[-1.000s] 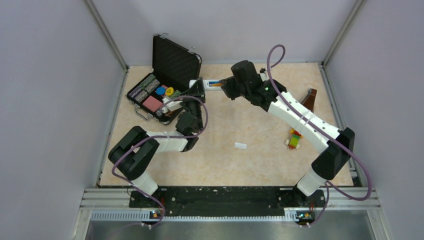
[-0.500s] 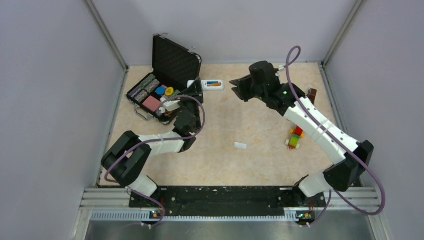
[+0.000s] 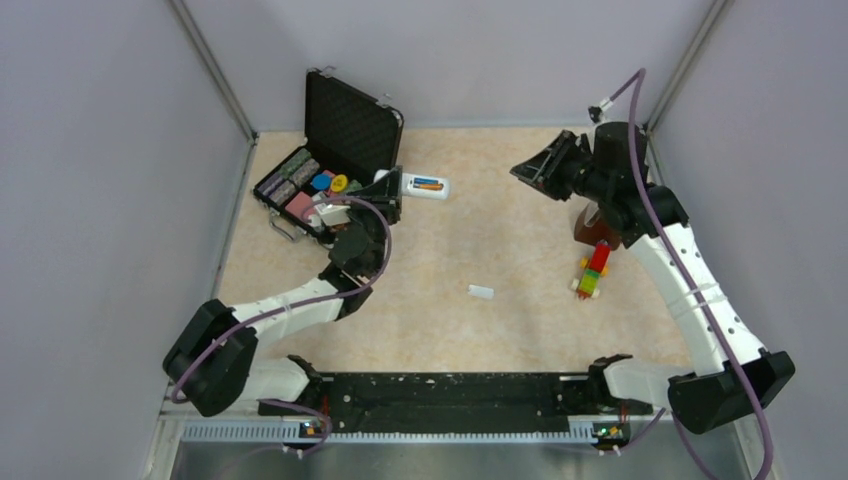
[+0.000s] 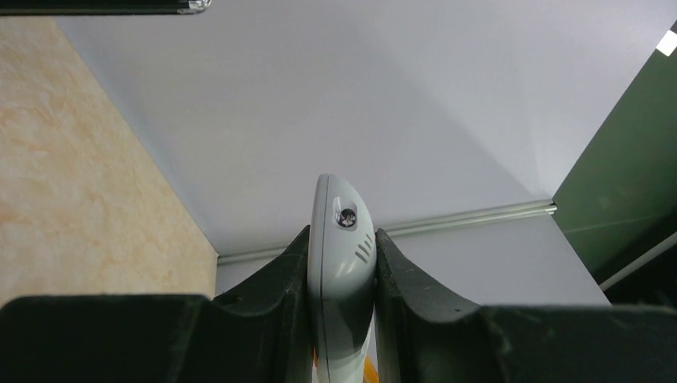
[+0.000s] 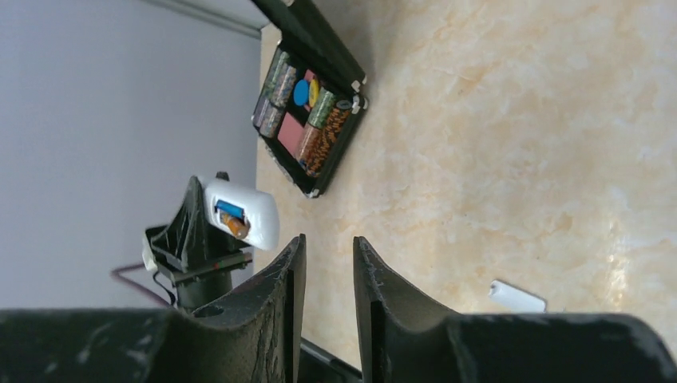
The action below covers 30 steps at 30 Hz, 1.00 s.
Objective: Load the batteries into the remote control
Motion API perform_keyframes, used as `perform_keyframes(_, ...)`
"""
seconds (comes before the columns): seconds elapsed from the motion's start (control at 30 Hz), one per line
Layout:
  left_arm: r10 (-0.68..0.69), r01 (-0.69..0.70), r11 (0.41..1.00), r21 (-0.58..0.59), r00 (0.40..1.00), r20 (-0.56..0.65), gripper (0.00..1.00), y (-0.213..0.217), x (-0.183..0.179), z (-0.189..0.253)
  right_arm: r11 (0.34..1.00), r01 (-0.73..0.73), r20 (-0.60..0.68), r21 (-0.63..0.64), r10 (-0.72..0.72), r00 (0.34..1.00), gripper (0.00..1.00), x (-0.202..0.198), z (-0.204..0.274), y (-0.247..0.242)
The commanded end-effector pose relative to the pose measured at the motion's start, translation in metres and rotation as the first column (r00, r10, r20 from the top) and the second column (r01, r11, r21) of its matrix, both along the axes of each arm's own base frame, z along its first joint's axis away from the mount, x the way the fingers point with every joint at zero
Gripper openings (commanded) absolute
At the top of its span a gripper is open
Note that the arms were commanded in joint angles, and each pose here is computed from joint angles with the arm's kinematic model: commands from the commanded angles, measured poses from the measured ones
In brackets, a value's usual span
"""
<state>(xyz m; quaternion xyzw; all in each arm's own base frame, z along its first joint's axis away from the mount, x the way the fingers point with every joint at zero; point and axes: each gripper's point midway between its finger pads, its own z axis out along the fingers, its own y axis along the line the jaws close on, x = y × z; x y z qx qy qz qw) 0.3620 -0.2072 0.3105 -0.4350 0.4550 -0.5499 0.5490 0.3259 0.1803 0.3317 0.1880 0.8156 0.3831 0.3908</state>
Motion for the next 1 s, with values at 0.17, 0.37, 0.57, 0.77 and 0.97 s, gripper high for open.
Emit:
perform_keyframes(0.17,-0.347,0.349,0.937,0.007,0.933,-0.09,0.0,-0.035,-0.031,-0.018,0.902,-0.329,0.328,-0.278,0.411,0.85,0.35,-0.029,0.047,0.02)
perform_keyframes(0.37,-0.591,0.607,0.793,0.045,0.786,-0.181,0.0,-0.059,-0.048,-0.042,0.76,-0.469,0.447,-0.449,0.646,0.619,0.35,-0.061,0.056,0.055)
perform_keyframes(0.57,-0.698,0.729,0.684,0.023,0.663,-0.269,0.0,-0.071,-0.069,-0.061,0.635,-0.511,0.444,-0.579,0.771,0.456,0.35,-0.089,0.037,0.092)
perform_keyframes(0.77,-0.855,0.888,0.459,-0.026,0.433,-0.286,0.0,-0.088,-0.094,-0.07,0.569,-0.443,0.477,-0.693,0.822,0.31,0.34,-0.109,0.022,0.108)
perform_keyframes(0.97,-0.953,0.968,0.249,0.009,0.247,-0.178,0.0,-0.098,-0.116,-0.057,0.491,-0.48,0.469,-0.727,0.866,0.175,0.32,-0.14,0.003,0.117)
